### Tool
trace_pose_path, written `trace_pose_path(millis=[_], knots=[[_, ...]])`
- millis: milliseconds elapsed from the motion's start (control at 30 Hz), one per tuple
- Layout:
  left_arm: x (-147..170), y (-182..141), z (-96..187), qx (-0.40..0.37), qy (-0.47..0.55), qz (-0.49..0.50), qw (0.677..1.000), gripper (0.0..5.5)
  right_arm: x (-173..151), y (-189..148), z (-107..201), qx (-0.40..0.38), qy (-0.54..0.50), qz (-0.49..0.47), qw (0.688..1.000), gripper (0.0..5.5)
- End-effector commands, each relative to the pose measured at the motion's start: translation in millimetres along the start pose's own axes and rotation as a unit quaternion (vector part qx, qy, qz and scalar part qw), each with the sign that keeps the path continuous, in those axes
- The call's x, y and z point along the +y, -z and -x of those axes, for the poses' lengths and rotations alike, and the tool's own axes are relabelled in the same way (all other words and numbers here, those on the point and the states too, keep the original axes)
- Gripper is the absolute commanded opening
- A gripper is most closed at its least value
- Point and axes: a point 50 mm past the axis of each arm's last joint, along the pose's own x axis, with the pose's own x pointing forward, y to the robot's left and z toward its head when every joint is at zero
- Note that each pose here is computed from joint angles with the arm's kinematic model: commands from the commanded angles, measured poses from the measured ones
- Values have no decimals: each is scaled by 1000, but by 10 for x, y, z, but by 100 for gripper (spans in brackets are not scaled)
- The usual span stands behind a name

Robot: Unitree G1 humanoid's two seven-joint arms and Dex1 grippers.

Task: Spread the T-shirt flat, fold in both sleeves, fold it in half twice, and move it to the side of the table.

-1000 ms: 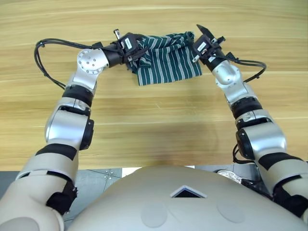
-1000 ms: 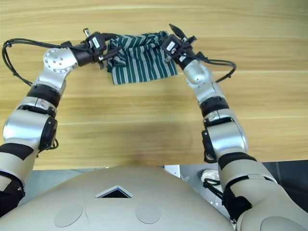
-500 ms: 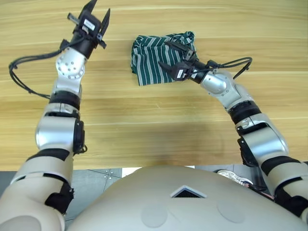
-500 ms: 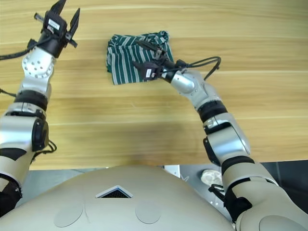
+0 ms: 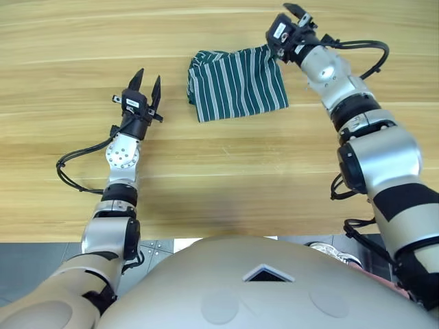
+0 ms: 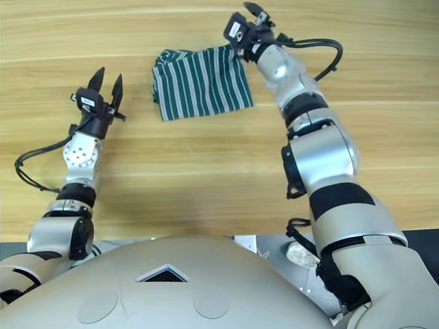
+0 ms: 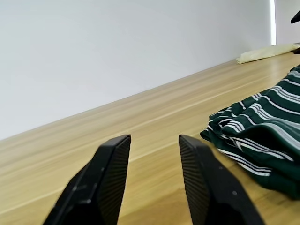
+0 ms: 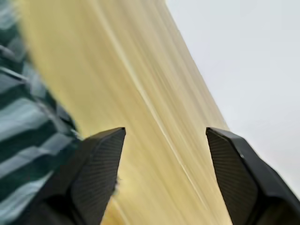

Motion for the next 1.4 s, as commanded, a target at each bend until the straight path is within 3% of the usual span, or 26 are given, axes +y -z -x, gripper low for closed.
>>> trace_pose_path(millis=[33,167,367,433,500,667,833,900,1000,1067,1167,1300,1400], knots=[[-67,17,2,5,8,7,1000,190,-68,228,58,74,44,4,996,316],[-86,18,-21,5,6,3,1000,190,-186,358,125,107,120,15,987,316],[-184,15,3,-1,19,15,1000,190,102,-146,168,-157,99,-45,982,316],[-134,-8,4,-9,-1,29,1000,190,392,-342,239,-240,29,-76,967,316],[-118,-22,5,-14,-7,32,999,190,673,-386,276,-255,-62,-84,961,316],[-178,0,57,-9,4,38,999,190,734,-285,129,-156,-150,-130,968,316],[-193,10,72,-9,1,48,999,190,344,-326,-111,-37,-79,-188,978,316],[-207,12,95,-11,0,52,999,190,256,-179,-115,32,-46,-245,968,316],[-234,2,123,-18,1,56,998,190,288,129,-26,121,-12,-362,924,316],[-252,-10,140,-22,2,57,998,190,359,324,62,163,4,-387,908,316],[-268,-19,149,-24,4,56,998,190,367,449,125,178,27,-370,911,316],[-304,-9,174,-22,0,56,998,190,-28,308,72,98,148,-385,906,316],[-324,-1,178,-21,1,60,998,190,-132,177,43,41,166,-385,907,316]])
